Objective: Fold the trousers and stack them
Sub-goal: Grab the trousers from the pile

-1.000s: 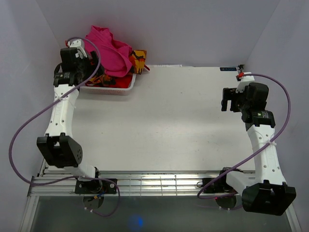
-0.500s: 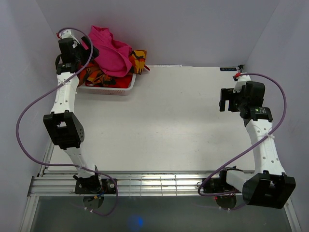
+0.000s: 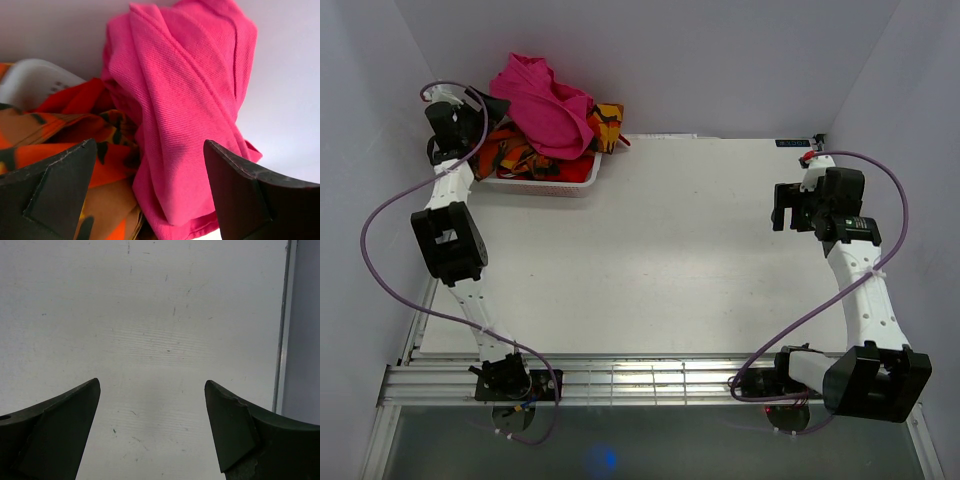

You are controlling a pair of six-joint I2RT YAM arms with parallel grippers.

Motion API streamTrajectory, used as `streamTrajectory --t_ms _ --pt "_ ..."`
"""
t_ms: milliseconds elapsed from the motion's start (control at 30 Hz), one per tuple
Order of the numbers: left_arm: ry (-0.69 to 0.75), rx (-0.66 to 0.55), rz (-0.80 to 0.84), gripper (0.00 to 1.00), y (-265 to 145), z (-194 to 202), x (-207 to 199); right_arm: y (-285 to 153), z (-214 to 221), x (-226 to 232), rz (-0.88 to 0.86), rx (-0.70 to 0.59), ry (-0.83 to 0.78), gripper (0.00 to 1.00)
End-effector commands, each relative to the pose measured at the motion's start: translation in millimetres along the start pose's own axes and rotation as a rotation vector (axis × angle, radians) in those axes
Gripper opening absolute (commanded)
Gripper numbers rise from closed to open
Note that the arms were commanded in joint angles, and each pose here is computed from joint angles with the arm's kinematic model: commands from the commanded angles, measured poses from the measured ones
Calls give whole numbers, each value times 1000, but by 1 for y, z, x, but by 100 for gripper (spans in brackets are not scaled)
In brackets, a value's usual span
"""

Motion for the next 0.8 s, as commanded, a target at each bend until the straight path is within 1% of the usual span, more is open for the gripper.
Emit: streamTrajectory --t_ms 0,67,100,133,167,200,233,267,300,333,367,400,500,600,700,767 --pt "-7 -23 270 98 5 -14 -44 -1 -21 0 -9 -64 -19 90" --pt "-35 -31 349 98 9 -7 -44 2 -21 0 -13 -56 -18 90" --pt "-24 -63 396 98 9 -9 -47 2 -20 0 -13 -51 -18 90" --pt "-65 -40 420 98 10 1 -43 3 -20 0 -14 -48 -19 90" --pt "-79 -41 444 98 10 4 -42 5 -19 -1 -14 -41 -18 90" --pt "-65 -75 499 98 8 2 -47 6 -18 0 -18 -36 -19 90" --pt "-120 -60 514 98 10 13 -40 8 -17 -1 -20 -26 -17 90" --pt "-131 -68 535 98 9 16 -39 9 -17 -1 -22 -21 -17 90" --pt "-107 -121 595 98 4 12 -44 11 -17 0 -29 -18 -17 90" --pt "-123 -133 612 98 4 15 -42 11 -16 0 -31 -13 -17 90" --pt "-166 -139 612 98 6 20 -37 14 -16 0 -34 -4 -15 90" --pt "-161 -161 630 98 5 19 -38 14 -17 0 -36 -4 -17 90" --pt "-178 -169 616 98 13 21 -31 18 -14 1 -44 16 -16 90" --pt "-181 -175 594 98 25 22 -25 21 -14 1 -51 29 -15 90" --pt "-162 -192 591 98 35 17 -28 23 -18 0 -55 37 -18 90" --pt "-151 -205 590 95 38 12 -32 24 -20 0 -54 41 -16 90"
Point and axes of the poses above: each gripper's point midway between its finger pads, its own y axis out along the fingers, its own x axis along the line the jaws close on, z = x × y, the point moved 5 cm from there along -y, back along the fingers, and after that the axes turned 4 degrees about y, right-handed, at the moved point
